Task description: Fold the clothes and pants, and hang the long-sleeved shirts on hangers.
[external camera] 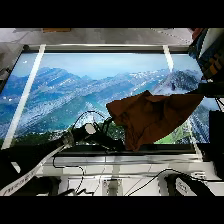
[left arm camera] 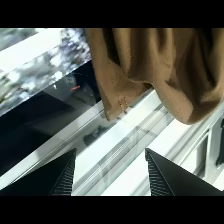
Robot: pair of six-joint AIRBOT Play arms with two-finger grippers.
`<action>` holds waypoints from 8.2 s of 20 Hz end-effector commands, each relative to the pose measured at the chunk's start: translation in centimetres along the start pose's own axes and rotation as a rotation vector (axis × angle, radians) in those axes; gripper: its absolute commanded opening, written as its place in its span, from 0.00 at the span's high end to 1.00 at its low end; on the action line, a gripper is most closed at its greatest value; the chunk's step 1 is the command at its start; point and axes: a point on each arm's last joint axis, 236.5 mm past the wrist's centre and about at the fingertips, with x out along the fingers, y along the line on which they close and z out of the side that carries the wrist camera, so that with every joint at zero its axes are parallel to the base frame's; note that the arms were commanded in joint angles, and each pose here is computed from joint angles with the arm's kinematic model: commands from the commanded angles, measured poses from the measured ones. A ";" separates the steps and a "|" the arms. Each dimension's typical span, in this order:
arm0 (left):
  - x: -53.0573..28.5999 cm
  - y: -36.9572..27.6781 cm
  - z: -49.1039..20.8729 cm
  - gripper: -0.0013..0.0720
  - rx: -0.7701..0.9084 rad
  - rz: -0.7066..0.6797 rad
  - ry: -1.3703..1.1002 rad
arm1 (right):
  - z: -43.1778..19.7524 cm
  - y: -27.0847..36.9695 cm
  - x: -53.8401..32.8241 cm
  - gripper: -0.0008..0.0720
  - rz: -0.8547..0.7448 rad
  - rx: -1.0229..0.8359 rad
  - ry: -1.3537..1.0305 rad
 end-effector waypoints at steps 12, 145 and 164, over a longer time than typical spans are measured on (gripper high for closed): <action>3.4 -1.5 2.9 0.60 0.052 0.005 -0.016 | 0.0 0.2 0.0 0.97 0.007 0.003 -0.001; -18.2 21.5 -5.0 0.42 -0.305 0.292 -0.310 | -23.6 7.4 18.4 0.97 0.749 0.517 0.506; -51.0 -1.2 9.8 0.95 0.387 0.565 -1.107 | -1.3 11.0 -7.5 0.97 0.971 0.240 -0.371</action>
